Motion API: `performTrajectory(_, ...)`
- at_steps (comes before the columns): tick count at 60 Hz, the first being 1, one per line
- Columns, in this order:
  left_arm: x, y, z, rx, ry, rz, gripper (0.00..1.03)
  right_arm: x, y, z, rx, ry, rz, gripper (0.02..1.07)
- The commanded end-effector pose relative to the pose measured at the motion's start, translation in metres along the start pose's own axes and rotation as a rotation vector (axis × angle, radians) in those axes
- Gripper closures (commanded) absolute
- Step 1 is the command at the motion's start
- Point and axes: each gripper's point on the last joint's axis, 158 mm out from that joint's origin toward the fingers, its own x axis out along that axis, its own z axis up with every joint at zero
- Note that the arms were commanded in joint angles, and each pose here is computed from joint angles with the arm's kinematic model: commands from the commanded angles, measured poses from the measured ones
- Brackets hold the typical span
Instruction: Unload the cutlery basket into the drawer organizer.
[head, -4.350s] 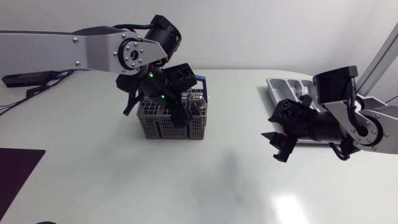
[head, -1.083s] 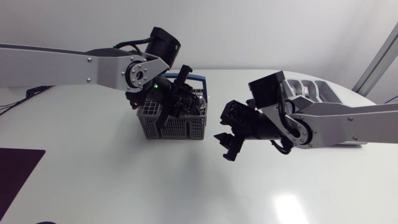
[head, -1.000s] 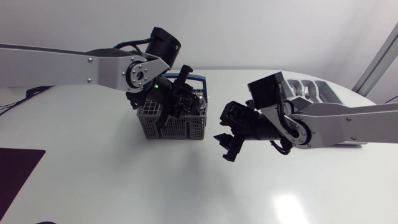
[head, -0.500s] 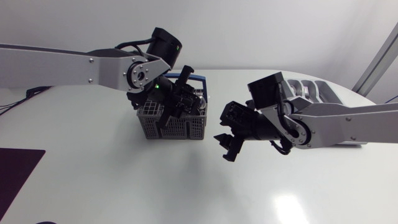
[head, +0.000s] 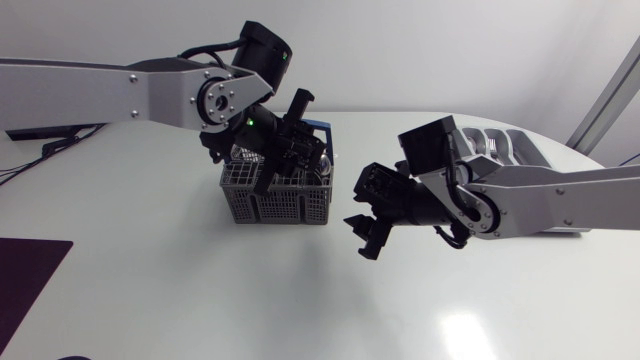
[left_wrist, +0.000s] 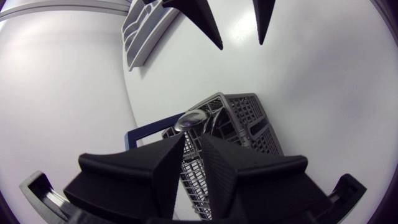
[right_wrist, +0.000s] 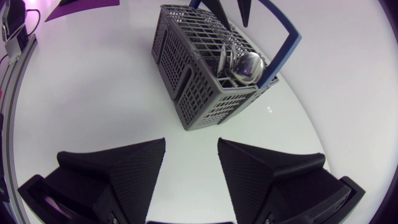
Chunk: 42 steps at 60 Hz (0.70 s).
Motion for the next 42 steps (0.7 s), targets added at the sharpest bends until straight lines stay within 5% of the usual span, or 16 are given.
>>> performTrajectory(1,0.003,0.002,0.006,0.060,-0.012,-0.014,0.80,0.006,0.008,-0.005,0.014,0.015,0.020,0.44)
performTrajectory(42,0.008,-0.014,0.012,0.145,-0.033,-0.115,0.80,0.009,0.010,-0.009,0.007,0.024,0.028,0.44)
